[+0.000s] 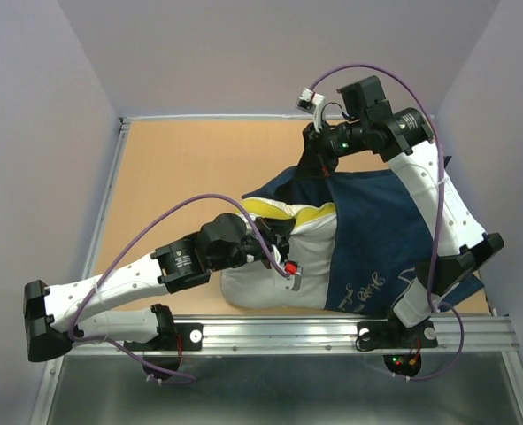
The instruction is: Put the pillow into the pillowcase
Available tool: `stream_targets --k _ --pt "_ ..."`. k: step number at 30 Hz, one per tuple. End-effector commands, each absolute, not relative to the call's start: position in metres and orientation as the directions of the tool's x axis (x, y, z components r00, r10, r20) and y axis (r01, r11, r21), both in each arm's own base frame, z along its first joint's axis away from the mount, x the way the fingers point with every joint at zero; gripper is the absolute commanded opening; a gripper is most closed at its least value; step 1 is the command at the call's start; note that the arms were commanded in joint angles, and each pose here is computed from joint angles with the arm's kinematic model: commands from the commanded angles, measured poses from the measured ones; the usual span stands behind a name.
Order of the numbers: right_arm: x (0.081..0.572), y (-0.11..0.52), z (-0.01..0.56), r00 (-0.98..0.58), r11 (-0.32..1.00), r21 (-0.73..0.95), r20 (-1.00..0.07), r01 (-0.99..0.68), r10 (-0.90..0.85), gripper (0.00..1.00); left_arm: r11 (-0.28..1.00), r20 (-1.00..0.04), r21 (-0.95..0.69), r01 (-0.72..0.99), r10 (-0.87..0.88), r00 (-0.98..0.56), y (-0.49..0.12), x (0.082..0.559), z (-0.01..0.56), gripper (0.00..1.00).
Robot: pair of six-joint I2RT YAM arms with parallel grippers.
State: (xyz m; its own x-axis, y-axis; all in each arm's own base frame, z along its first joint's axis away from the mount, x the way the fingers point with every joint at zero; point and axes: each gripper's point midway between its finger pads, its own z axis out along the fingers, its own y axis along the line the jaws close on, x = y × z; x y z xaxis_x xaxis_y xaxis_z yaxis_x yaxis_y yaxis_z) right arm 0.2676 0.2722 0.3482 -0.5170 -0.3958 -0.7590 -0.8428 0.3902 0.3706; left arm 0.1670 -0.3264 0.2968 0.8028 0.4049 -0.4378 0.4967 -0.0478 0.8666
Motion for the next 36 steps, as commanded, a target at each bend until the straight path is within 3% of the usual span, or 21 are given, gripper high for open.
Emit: stream_targets --k 1,5,12,19,25,29,36 --pt "0.276 0.297 0.412 -0.432 0.3 0.357 -0.869 -0.885 -0.239 0.0 0.018 -0.408 0.905 0.424 0.313 0.858 -0.338 0.158 0.327 0.0" --pt "0.277 0.296 0.426 -0.404 0.305 0.333 -0.891 -0.892 -0.208 0.01 0.07 -0.4 0.914 0.4 0.337 0.853 -0.337 0.167 0.334 0.0" --pt "0.256 0.342 0.416 -0.513 0.221 0.478 -0.847 -0.85 -0.142 0.01 0.233 -0.475 0.879 0.416 0.344 0.81 -0.363 0.208 0.357 0.0" --pt "0.274 0.38 0.428 -0.611 0.31 0.594 -0.79 -0.743 0.051 0.01 0.249 -0.54 0.842 0.479 0.357 0.763 -0.385 0.265 0.342 0.0" --pt "0.345 0.387 0.372 -0.567 0.532 0.519 -0.819 -0.669 0.088 0.01 0.177 -0.583 0.803 0.57 0.433 0.687 -0.373 0.269 0.268 0.0" --pt "0.402 0.393 0.338 -0.51 0.614 0.446 -0.856 -0.651 0.081 0.01 0.216 -0.653 0.713 0.667 0.55 0.52 -0.347 0.28 0.201 0.0" --pt "0.458 0.416 0.251 -0.551 0.606 0.428 -0.835 -0.671 -0.02 0.01 0.312 -0.662 0.56 0.767 0.726 0.188 -0.307 0.293 0.102 0.0"
